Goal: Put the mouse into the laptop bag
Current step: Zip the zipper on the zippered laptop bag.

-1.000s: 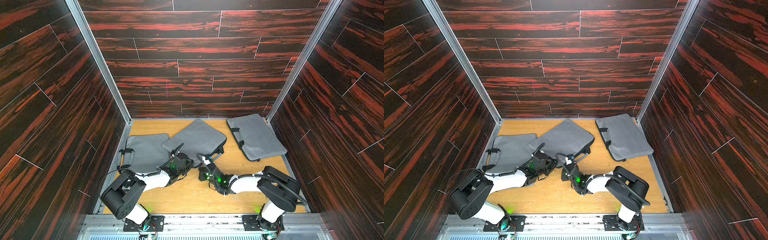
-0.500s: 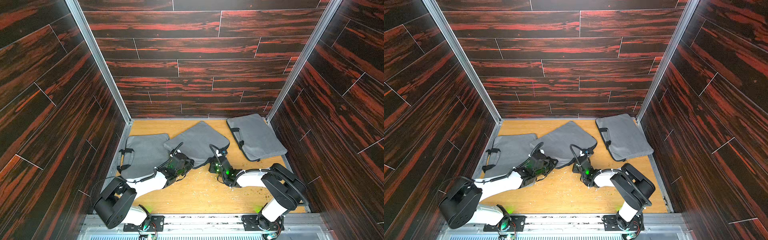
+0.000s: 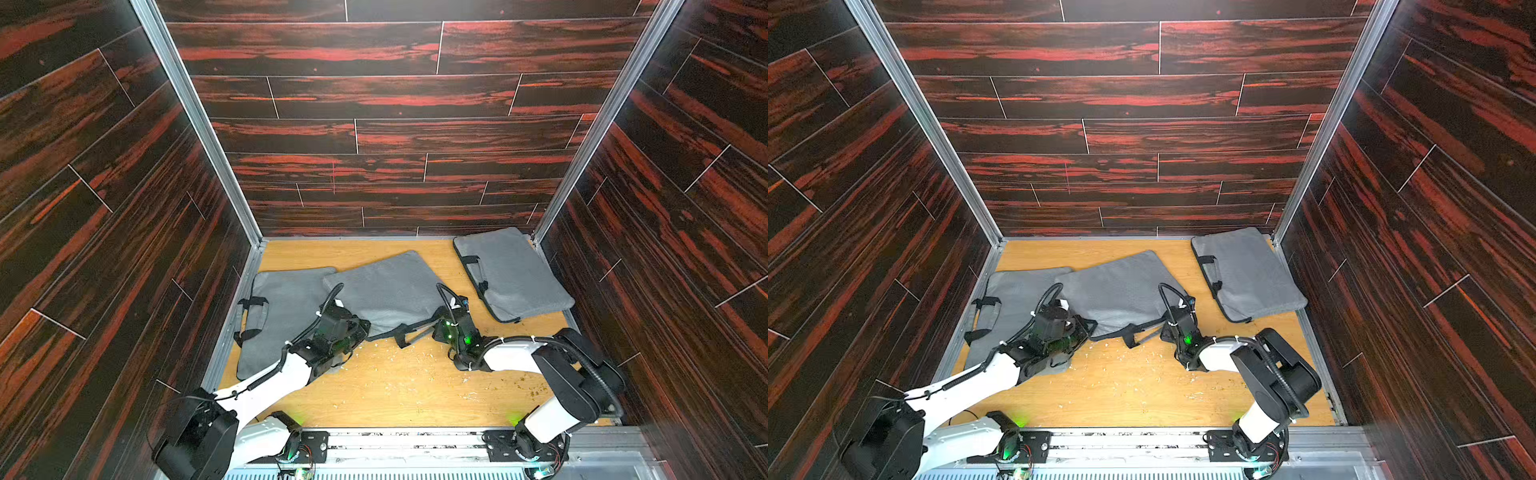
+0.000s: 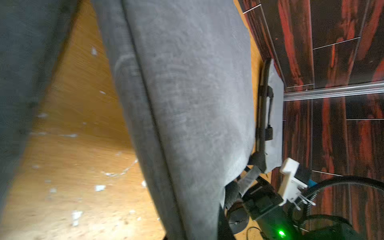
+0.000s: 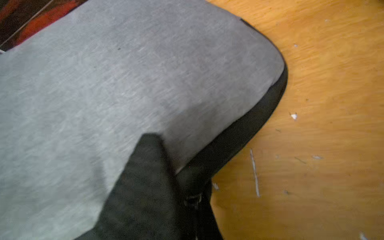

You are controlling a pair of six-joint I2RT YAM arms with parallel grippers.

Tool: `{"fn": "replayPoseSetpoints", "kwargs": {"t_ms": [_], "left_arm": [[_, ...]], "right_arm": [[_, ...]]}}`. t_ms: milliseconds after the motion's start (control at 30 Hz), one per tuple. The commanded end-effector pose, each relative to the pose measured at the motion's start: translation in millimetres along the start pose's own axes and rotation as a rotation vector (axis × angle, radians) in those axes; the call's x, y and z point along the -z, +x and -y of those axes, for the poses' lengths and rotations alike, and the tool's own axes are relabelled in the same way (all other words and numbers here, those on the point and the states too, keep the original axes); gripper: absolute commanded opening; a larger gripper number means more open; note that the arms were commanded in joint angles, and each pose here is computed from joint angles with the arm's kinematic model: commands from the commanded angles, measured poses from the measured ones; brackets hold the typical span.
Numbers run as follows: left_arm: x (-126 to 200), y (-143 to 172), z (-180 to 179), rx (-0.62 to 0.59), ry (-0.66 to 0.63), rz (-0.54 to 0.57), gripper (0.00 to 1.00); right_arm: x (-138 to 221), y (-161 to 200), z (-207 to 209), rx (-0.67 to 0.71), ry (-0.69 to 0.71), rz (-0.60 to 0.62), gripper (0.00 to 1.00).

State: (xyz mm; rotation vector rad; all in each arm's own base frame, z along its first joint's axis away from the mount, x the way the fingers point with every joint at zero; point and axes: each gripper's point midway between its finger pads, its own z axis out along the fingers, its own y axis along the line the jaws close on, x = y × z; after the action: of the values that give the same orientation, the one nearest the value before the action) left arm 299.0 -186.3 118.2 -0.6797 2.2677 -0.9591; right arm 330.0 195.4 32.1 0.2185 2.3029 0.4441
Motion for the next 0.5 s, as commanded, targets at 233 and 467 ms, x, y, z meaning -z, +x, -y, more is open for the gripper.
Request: {"fn": "replayPoseSetpoints", "kwargs": {"t_ms": [233,467], "left_arm": [[16.0,-95.4,-11.9,0.040,-0.050,0.285,0.00],[11.1,-111.4,-14.4,0.021,-0.088,0.291,0.00]], "right_arm": [[21.9,5.6,78.8,-0.024,0.287,0.028,0.00],[29.3,8.1,85.5,-0.028,0.303,0.028,0.00]]}}
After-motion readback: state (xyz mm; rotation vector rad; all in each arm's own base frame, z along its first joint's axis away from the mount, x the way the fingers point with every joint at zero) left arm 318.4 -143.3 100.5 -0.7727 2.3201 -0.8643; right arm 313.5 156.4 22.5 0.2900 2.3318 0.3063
